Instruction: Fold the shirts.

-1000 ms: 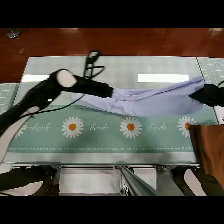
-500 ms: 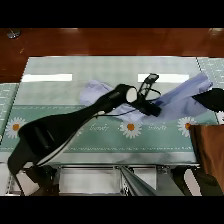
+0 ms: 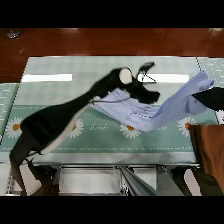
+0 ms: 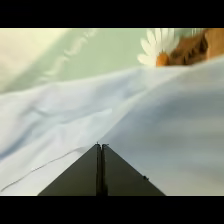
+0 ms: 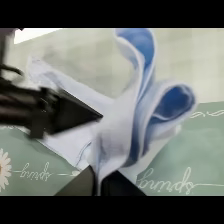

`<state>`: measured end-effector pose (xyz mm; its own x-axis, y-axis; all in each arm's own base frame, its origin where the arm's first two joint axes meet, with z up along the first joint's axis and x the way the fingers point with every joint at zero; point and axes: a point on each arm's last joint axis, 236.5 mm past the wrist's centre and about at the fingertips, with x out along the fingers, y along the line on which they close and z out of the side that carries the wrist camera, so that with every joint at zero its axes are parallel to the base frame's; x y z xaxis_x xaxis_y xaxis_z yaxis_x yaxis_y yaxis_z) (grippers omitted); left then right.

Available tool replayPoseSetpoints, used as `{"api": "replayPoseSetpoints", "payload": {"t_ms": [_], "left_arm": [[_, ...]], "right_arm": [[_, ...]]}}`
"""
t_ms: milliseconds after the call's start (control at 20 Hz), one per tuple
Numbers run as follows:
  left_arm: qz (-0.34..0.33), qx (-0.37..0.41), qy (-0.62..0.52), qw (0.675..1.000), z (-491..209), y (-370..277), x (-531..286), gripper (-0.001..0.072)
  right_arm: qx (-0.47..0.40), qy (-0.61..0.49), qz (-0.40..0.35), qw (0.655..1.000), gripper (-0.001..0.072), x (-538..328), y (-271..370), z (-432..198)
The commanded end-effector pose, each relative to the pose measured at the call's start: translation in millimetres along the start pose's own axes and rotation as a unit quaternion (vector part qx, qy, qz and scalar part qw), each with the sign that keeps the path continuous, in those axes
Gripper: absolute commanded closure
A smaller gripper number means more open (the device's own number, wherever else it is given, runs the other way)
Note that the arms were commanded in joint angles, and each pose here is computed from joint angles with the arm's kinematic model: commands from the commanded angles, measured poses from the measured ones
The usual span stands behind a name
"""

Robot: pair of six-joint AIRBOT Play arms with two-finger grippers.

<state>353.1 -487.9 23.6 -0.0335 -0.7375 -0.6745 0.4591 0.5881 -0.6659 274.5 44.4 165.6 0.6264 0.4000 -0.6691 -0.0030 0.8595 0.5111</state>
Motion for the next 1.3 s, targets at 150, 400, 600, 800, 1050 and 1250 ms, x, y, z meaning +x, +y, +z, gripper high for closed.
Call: {"api": "replayPoseSetpoints", "payload": {"t_ms": [150, 400, 600, 800, 1050, 1250], "left_arm": [[0.041, -0.109, -0.162, 0.98, 80, 93, -230, 0.0671], [0.193, -0.072, -0.271, 0.94, 23, 127, -383, 0.0671], [0.273, -0.14, -0.324, 0.895, -90, 166, -427, 0.067], [0.284, -0.171, -0.327, 0.885, -182, 171, -391, 0.067], [0.281, -0.174, -0.328, 0.885, -225, 173, -360, 0.0671], [0.279, -0.18, -0.328, 0.884, -222, 178, -358, 0.0671]], "right_arm": [[-0.014, 0.058, 0.094, 0.994, 0.0693, 31, 50, -1], [-0.08, 0.104, 0.168, 0.977, 0.0693, 109, 145, 10], [-0.108, 0.181, 0.194, 0.958, 0.0693, 202, 206, -25], [-0.102, 0.233, 0.19, 0.948, 0.0693, 291, 230, -58], [-0.053, 0.276, 0.161, 0.946, 0.0692, 353, 215, -82], [-0.035, 0.275, 0.153, 0.948, 0.0693, 353, 203, -71]]}}
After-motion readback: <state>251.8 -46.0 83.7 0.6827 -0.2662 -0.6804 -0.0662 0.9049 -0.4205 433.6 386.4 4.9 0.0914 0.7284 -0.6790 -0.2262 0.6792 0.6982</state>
